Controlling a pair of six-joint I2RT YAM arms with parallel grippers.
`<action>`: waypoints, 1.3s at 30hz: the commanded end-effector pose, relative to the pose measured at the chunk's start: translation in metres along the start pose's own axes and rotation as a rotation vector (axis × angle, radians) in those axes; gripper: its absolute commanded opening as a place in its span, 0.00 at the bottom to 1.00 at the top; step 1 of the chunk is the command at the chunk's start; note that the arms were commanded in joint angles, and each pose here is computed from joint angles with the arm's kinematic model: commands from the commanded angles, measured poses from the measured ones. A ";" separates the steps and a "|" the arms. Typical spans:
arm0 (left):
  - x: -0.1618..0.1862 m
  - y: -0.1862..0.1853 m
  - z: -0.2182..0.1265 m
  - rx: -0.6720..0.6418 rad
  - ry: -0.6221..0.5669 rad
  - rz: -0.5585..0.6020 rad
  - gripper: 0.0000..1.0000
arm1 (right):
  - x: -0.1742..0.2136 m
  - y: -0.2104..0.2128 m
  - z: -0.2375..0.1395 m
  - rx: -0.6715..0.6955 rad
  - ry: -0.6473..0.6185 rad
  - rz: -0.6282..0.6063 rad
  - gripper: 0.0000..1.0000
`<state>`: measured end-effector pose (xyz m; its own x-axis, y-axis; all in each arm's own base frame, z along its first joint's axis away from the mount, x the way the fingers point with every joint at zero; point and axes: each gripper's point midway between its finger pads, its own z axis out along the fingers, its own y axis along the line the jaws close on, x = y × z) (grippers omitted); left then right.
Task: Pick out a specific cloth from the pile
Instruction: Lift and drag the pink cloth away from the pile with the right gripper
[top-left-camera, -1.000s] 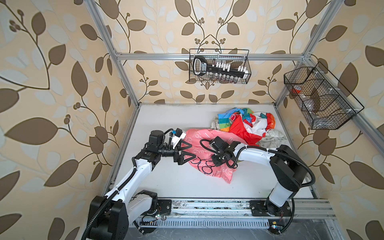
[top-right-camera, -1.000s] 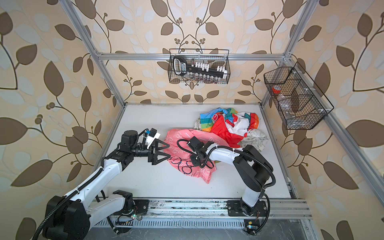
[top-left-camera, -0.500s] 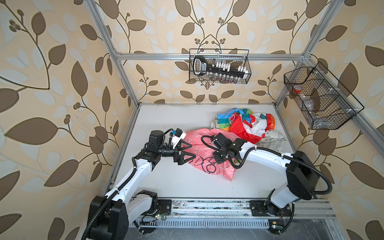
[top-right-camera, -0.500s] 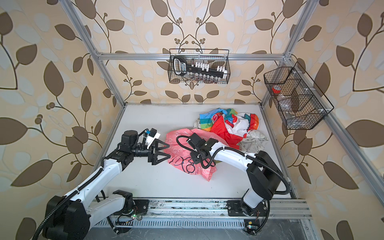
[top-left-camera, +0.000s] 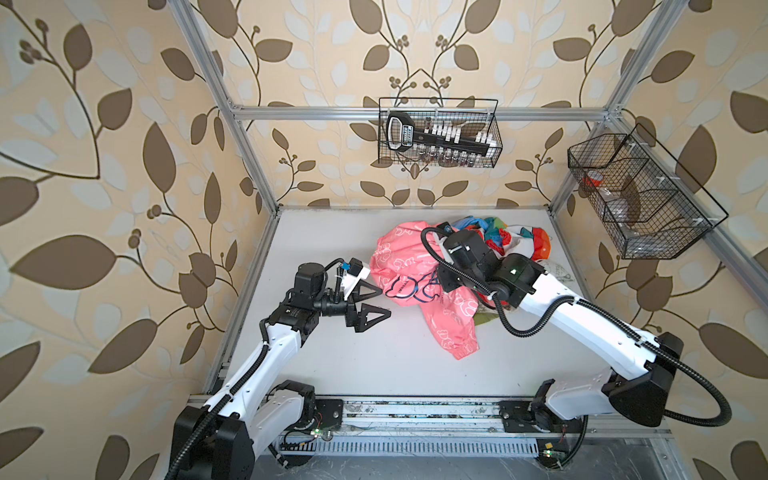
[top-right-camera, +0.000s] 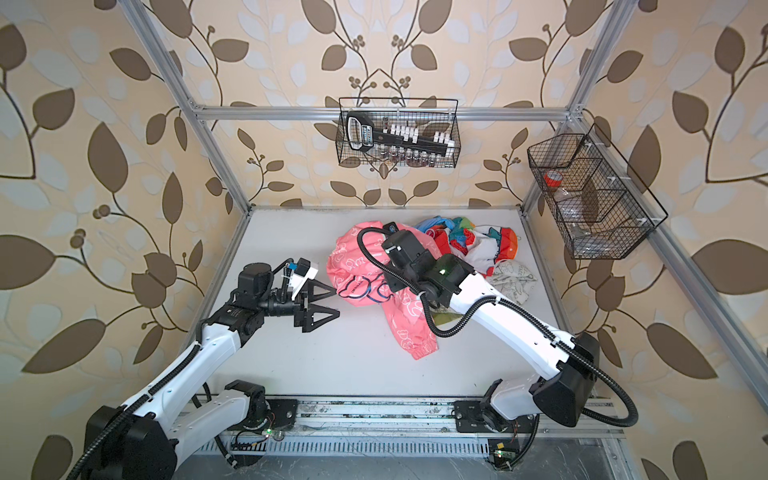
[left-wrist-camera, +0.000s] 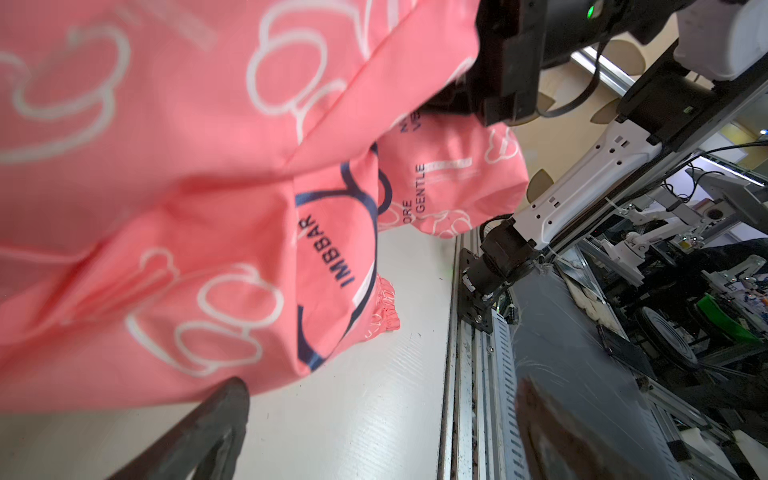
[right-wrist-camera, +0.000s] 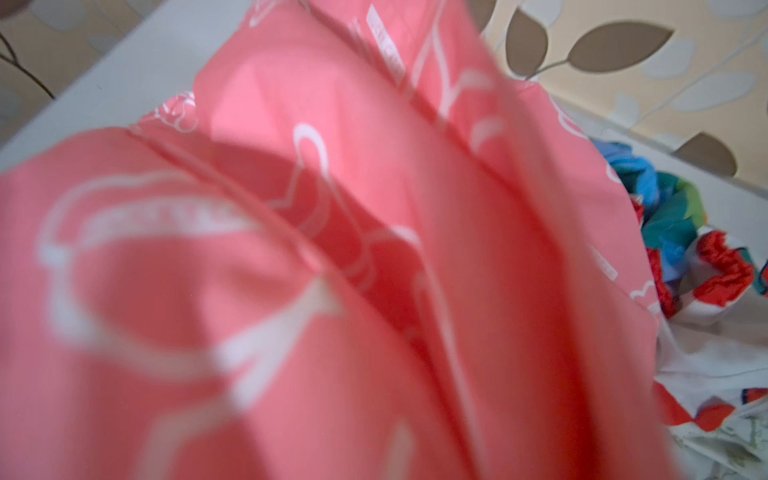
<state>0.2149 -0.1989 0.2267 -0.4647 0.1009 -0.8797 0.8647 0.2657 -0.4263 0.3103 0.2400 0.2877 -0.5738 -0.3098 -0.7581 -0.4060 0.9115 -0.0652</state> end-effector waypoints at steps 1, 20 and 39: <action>-0.006 -0.007 -0.001 -0.008 -0.024 0.069 0.99 | -0.069 0.000 -0.050 -0.036 -0.255 0.011 0.00; -0.010 -0.028 -0.009 0.021 -0.059 0.161 0.99 | -0.197 0.122 -0.046 -0.509 -0.534 -0.080 0.00; -0.002 -0.064 -0.014 0.170 -0.058 0.259 0.99 | -0.124 0.193 0.149 -0.878 -0.177 0.010 0.00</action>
<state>0.1706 -0.2013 0.2579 -0.2518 0.0884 -0.9637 0.9622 0.1296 -0.2395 0.4124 0.4759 0.2407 -0.5254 -0.2658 -0.8083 -0.7937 0.4954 0.3530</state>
